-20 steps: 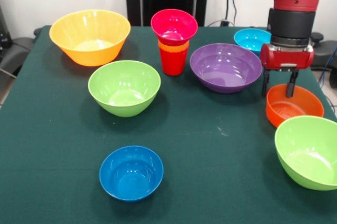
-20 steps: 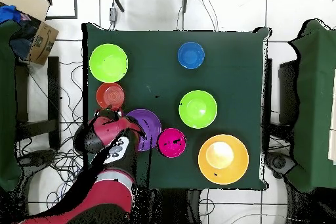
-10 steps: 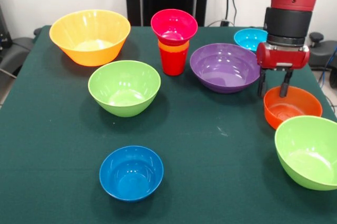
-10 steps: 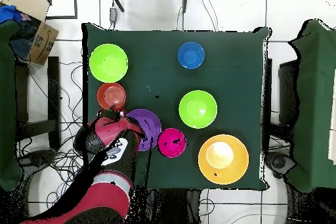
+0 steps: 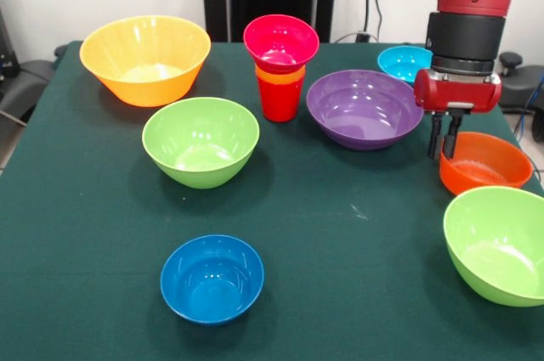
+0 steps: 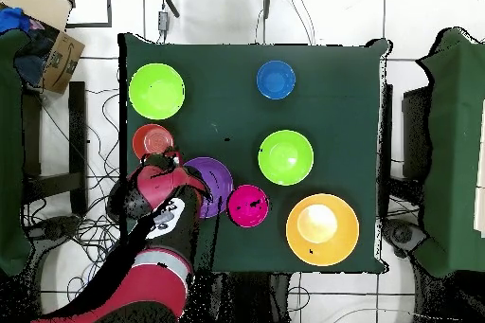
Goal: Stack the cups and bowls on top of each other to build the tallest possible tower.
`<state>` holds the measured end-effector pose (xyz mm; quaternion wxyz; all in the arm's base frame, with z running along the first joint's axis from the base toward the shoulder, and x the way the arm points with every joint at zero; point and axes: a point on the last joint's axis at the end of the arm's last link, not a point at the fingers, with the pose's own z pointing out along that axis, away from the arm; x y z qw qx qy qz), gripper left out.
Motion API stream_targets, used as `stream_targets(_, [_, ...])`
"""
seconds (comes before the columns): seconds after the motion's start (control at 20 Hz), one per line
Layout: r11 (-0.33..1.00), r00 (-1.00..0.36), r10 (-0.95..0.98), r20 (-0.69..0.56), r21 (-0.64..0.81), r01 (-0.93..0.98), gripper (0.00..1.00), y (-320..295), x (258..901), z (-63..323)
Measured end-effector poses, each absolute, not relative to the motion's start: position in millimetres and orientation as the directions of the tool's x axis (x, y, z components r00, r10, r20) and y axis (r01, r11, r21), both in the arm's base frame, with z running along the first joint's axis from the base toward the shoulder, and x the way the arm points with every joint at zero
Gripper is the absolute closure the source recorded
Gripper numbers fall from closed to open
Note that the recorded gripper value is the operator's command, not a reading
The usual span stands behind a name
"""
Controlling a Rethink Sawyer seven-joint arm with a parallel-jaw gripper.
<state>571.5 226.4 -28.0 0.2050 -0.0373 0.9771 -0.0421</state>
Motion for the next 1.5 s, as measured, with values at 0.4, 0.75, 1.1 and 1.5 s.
stream_targets(0.4, [0.994, -0.913, -0.085, -0.399, -0.094, -0.051, 1.00, 225, 573, -27])
stream_targets(0.75, [0.998, -0.900, -0.055, -0.431, -0.060, -0.032, 1.00, 227, 591, -5])
stream_targets(1.1, [1.000, -0.895, -0.020, -0.445, -0.029, -0.008, 1.00, 228, 607, 25])
stream_targets(1.5, [1.000, -0.895, 0.000, -0.447, -0.007, 0.004, 1.00, 227, 609, 40])
